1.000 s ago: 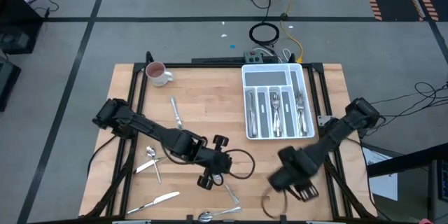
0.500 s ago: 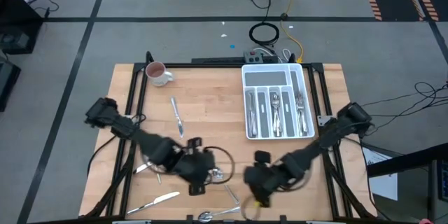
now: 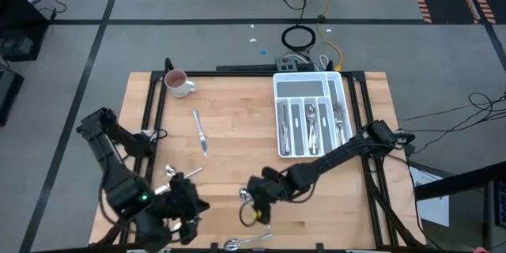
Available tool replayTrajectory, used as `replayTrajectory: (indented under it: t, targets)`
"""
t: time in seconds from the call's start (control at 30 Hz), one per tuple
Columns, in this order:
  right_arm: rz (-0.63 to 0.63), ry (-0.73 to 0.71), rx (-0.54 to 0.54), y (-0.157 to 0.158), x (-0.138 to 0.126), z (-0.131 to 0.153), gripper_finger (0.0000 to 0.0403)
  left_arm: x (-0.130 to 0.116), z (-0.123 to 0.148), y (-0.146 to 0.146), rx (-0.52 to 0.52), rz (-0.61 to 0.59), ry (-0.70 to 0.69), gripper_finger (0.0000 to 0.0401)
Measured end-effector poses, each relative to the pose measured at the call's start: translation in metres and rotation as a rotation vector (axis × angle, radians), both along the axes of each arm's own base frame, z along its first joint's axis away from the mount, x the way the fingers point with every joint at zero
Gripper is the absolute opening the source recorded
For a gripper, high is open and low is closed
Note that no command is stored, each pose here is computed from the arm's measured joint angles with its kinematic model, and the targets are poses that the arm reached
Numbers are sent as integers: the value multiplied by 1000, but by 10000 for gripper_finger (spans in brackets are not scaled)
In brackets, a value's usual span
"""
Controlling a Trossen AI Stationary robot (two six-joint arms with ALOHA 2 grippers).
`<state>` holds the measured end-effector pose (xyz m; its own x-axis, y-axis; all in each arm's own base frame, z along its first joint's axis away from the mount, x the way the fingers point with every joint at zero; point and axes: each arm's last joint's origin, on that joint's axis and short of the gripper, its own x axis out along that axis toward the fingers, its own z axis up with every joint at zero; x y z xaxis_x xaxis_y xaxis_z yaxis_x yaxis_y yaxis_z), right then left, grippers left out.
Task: Sort silverware
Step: Put the top right spoon in the middle section of the silverware tray
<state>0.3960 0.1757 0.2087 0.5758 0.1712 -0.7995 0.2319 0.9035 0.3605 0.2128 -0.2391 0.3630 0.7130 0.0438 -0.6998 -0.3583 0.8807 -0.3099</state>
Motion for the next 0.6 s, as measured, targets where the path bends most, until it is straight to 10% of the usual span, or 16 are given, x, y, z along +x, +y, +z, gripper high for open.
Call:
replayTrajectory:
  t: [0.6]
  targets:
    - [-304, 158, 176, 3, 13, -54, 201, -15, -6, 0, 58, 44, 43, 31]
